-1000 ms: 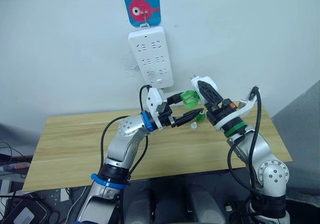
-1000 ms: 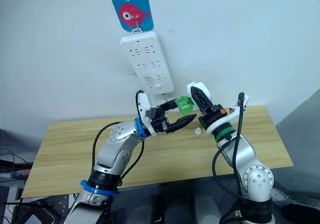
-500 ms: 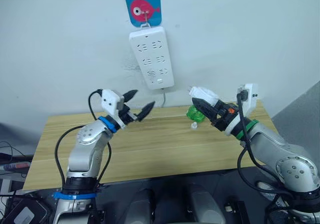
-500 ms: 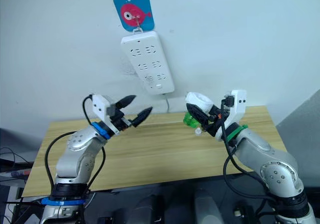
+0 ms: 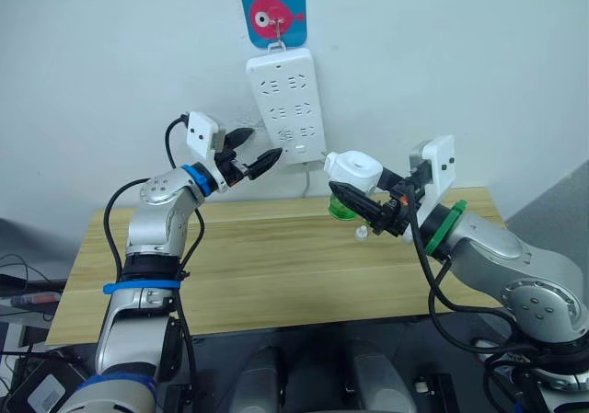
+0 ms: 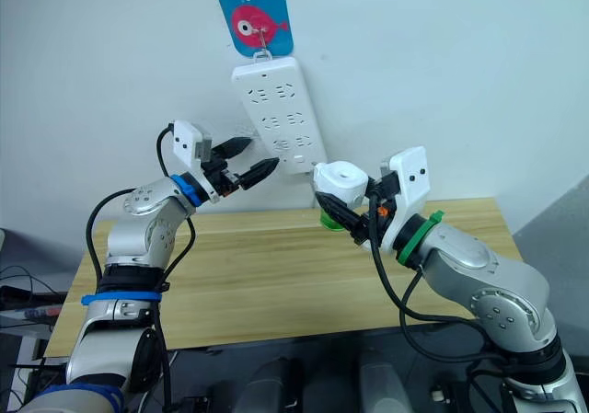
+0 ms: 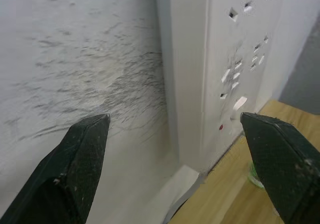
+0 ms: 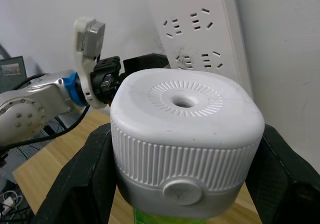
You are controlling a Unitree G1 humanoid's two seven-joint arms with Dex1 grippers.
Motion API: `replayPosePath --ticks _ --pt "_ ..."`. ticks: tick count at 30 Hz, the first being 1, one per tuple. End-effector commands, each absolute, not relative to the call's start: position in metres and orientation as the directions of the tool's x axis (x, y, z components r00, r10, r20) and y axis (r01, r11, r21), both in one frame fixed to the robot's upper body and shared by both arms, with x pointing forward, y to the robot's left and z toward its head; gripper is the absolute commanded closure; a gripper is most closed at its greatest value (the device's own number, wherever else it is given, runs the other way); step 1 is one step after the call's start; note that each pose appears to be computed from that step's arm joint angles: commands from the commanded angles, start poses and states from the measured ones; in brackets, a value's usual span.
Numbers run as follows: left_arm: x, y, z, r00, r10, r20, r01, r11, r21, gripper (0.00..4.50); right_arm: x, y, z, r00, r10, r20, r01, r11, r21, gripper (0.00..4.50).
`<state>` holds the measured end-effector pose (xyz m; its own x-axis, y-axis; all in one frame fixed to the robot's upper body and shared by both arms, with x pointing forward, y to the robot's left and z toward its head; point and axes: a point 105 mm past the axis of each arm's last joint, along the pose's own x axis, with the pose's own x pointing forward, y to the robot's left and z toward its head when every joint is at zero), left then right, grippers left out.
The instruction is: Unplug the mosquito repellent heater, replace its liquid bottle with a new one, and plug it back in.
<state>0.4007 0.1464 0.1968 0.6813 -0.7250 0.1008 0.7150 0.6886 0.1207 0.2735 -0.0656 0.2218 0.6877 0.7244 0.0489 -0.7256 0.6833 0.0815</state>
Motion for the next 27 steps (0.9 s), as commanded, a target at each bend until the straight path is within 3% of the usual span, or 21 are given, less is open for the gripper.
replayPosePath --ticks 1,11,21,27 --pt "0.401 0.136 0.209 0.624 -0.773 0.116 0.756 0.634 0.160 0.09 0.265 -0.065 0.237 0.675 0.731 0.100 -0.736 0.677 0.025 1.46" --pt "0.408 0.124 0.226 0.547 -0.825 0.141 0.803 0.565 0.192 0.09 0.264 -0.072 0.236 0.699 0.710 0.088 -0.713 0.701 0.007 1.46" --pt "0.403 0.118 0.231 0.505 -0.850 0.152 0.833 0.526 0.173 3.08 0.269 -0.071 0.241 0.712 0.696 0.095 -0.697 0.717 -0.028 1.46" --pt "0.400 0.121 0.228 0.516 -0.847 0.126 0.834 0.531 0.151 3.19 0.290 -0.065 0.254 0.770 0.634 0.073 -0.619 0.769 -0.156 1.46"
